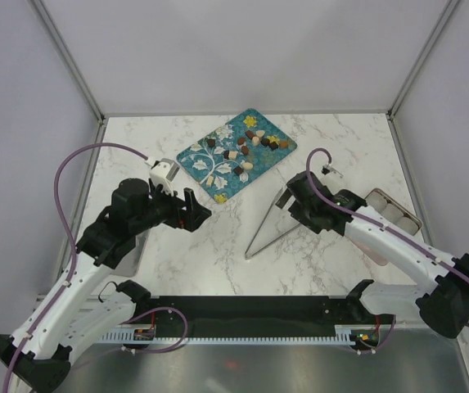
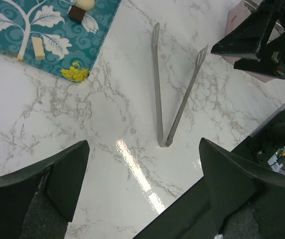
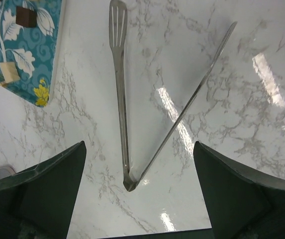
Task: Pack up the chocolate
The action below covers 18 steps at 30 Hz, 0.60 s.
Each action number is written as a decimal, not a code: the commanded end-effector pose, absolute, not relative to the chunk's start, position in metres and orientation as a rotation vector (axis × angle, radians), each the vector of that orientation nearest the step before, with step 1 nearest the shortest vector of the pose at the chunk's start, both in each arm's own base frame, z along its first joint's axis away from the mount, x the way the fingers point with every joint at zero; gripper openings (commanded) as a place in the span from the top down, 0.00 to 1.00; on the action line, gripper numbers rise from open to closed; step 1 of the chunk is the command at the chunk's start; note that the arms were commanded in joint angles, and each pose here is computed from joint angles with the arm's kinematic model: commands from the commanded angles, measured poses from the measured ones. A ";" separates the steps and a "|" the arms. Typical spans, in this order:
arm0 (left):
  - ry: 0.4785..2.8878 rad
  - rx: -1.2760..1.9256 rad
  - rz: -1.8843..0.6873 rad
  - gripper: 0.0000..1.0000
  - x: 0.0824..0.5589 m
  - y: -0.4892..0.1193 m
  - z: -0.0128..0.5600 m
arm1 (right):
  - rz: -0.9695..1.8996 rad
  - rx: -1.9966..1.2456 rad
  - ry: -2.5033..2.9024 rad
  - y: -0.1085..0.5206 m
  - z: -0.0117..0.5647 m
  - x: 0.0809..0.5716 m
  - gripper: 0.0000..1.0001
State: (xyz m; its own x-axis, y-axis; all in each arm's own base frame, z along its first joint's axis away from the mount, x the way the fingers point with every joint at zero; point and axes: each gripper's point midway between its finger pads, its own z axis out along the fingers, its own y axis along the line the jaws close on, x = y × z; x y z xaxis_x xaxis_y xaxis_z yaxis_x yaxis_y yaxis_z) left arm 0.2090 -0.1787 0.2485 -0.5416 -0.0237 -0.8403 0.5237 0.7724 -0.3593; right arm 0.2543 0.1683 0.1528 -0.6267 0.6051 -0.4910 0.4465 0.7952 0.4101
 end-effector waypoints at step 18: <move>2.047 0.302 -0.551 0.00 0.215 -0.148 0.231 | 0.182 1.044 2.476 0.252 0.066 0.238 0.02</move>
State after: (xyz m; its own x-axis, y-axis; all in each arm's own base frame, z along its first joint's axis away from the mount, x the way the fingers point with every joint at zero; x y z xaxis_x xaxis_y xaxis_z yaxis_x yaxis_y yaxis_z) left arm 0.2121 -0.1510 0.2298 -0.5357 -0.0268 -0.8440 0.4188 0.8595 -0.2931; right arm 0.2319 0.2414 0.0619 -0.6650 0.6452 -0.3761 0.6008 0.7613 0.2438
